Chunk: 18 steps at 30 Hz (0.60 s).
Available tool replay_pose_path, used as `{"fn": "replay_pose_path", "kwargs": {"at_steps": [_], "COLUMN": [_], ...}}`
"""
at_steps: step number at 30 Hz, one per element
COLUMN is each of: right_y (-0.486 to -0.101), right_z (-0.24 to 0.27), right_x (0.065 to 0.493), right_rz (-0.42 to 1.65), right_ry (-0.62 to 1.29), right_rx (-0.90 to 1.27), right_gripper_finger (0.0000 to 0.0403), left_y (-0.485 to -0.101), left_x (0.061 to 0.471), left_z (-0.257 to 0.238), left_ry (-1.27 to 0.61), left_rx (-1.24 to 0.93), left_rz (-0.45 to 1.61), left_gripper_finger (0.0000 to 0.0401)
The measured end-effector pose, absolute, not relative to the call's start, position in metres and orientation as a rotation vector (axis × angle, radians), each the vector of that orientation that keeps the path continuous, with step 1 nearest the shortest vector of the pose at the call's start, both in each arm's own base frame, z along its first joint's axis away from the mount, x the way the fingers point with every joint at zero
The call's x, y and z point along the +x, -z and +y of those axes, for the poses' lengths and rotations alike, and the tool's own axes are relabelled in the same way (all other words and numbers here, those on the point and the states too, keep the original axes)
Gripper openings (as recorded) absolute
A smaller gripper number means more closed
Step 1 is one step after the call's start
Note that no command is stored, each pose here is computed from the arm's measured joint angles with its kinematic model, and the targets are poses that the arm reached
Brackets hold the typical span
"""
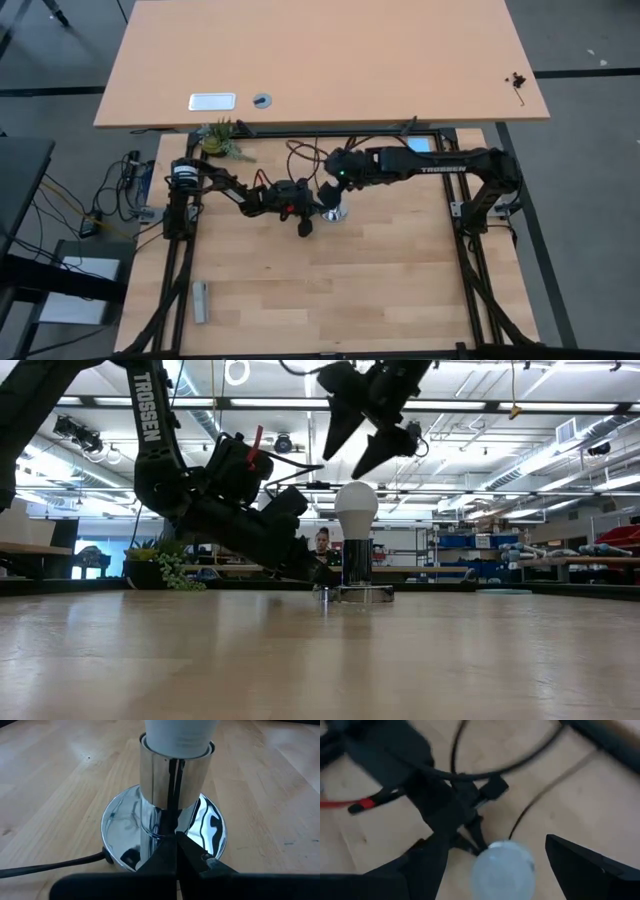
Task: Screw lightbulb
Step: Remove the white lightbulb from the silver lamp
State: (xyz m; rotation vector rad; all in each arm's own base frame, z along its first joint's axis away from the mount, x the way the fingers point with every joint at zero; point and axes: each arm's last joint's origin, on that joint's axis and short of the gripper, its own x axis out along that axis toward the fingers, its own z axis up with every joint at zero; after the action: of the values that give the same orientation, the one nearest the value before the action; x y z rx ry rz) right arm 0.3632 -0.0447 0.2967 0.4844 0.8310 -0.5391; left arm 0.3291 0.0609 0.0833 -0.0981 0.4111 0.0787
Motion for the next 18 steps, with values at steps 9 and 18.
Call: {"fn": "replay_pose_path", "kwargs": {"at_steps": [9,18], "right_y": [-0.267,-0.259], "right_z": [-0.037,-0.043], "right_x": [0.370,0.367], "right_rz": [0.947,1.046], "right_ry": [0.628,0.593], "right_rx": [0.597,0.512], "right_gripper_finger": [0.0336,0.0289], "left_y": [-0.083,-0.083], "left_x": [0.329,0.329], "left_z": [0.061,0.061], "left_ry": [-0.079,-0.079], "left_rx": [-0.099,-0.099], "left_rz": [0.413,0.413], "left_gripper_finger": [0.0000,0.0000]}}
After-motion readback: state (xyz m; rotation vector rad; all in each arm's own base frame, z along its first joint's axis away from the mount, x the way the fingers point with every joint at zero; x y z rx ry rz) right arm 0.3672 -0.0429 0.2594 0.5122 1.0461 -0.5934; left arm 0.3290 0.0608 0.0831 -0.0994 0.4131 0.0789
